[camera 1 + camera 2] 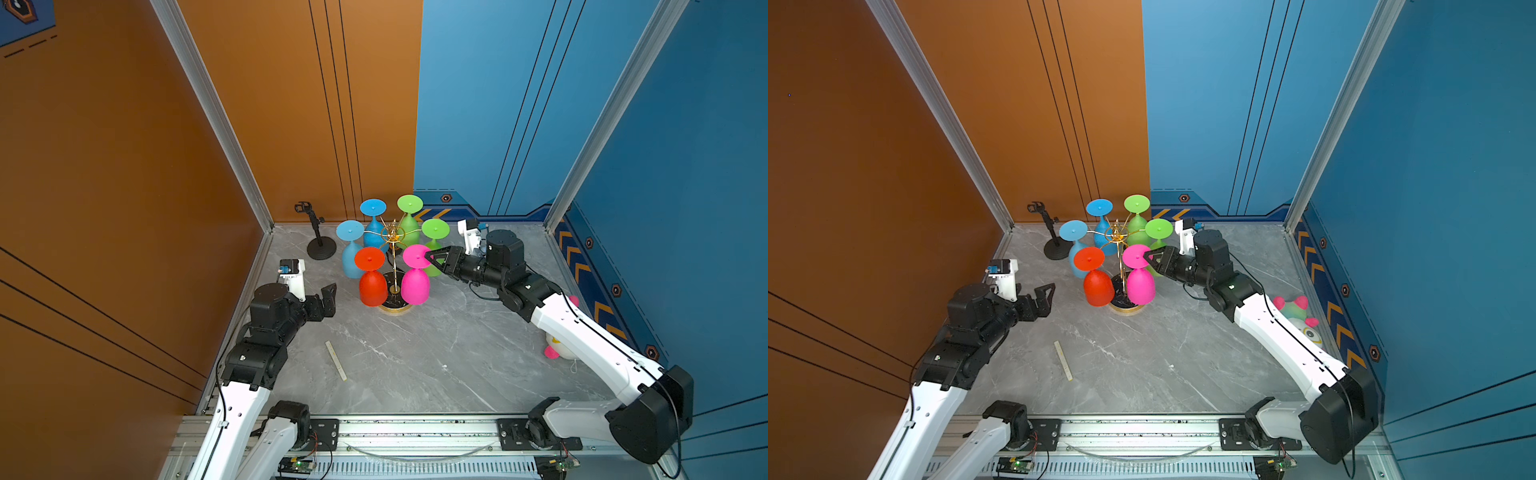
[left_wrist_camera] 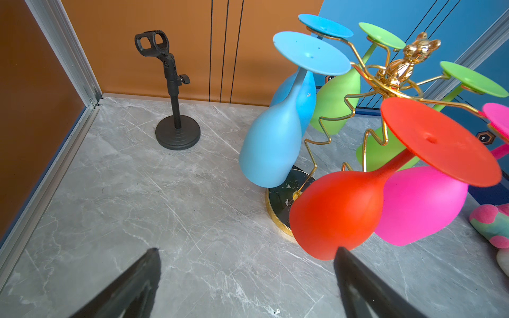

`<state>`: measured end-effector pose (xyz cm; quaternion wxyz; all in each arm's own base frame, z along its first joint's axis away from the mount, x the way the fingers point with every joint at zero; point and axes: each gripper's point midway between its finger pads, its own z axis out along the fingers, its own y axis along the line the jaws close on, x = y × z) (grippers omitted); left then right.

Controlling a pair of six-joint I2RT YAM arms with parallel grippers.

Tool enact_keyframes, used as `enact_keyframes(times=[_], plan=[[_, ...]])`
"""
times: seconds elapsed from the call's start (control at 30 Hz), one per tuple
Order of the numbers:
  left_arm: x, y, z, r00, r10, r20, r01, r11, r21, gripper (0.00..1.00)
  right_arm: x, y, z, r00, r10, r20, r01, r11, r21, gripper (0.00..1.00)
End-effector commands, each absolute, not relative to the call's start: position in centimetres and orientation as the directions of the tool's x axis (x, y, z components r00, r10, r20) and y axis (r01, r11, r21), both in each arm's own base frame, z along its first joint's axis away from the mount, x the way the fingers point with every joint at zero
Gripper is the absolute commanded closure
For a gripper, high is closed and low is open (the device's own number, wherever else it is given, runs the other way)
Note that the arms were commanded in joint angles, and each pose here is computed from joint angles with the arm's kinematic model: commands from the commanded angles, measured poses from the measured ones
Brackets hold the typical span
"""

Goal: Take the wine glass off the wine glass rack
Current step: Pick up the wine glass from the wine glass rack.

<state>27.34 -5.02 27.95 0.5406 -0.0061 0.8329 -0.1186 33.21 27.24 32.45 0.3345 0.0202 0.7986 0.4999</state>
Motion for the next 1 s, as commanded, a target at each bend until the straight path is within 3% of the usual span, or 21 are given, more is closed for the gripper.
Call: enact_keyframes(times=[0.0,0.13,0.97], plan=[[26.9,-5.16,28.2,-0.413,-0.122,-0.903,0.137,0.971,-0.194,0.02,33.23,27.87,34.16,-0.767,0.371,-0.524,-0.336,0.463,0.82,0.71],[26.84,-5.14,28.26,-0.411,-0.123,-0.903,0.137,0.971,-0.195,0.02,33.23,27.91,34.13,-0.77,0.375,-0.516,-0.33,0.457,0.826,0.77],[26.73,-4.67,28.24,-0.402,-0.127,-0.907,0.115,0.975,-0.188,0.02,33.08,27.61,34.86,-0.772,0.418,-0.48,-0.314,0.406,0.858,0.91]])
